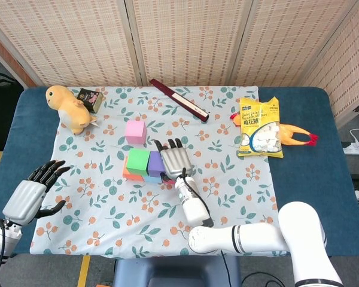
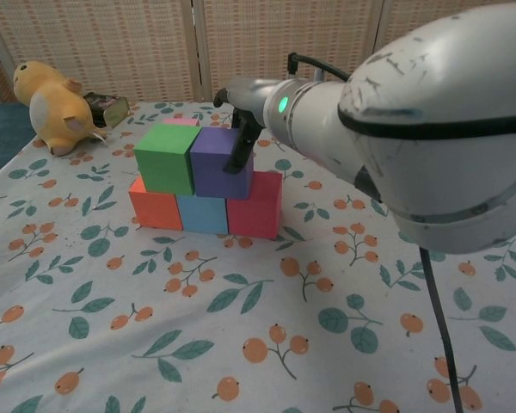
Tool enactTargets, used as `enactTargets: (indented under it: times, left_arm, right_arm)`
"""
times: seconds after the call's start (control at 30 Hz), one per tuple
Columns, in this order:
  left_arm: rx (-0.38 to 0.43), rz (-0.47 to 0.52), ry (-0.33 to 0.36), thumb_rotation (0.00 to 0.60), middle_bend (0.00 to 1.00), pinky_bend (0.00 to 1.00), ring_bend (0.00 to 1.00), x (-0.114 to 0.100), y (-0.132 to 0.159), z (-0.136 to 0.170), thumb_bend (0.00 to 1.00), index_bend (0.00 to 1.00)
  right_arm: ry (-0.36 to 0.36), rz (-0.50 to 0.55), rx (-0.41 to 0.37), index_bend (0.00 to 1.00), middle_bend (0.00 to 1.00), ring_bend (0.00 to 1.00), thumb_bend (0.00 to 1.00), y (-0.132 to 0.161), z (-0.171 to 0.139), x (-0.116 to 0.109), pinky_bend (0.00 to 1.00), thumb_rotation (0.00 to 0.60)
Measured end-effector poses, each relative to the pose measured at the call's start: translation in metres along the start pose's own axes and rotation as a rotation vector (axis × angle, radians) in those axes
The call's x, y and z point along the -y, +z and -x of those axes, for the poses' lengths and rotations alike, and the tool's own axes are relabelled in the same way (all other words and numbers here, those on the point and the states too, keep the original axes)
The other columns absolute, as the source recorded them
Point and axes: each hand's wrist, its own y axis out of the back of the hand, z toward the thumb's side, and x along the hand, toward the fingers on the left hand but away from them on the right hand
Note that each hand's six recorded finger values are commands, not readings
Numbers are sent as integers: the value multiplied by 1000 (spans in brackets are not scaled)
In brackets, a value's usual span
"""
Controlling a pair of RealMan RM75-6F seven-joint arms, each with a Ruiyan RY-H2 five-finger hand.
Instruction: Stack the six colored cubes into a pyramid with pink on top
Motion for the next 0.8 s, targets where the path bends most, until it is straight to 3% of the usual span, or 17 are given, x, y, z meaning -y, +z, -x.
enactTargets:
  times: [0.27,0.8]
  left_arm:
    - [2,0,2,600,42,161,0,0,0,1,299,121]
    - [15,-10,1,600,43,161,0,0,2,-5,300,120]
  right_arm:
    - [0,4,-8,0,169,10,214,1,-2,0,44,600]
    - [4,22,-37,0,40,0,214,0,-13,-8,34,600]
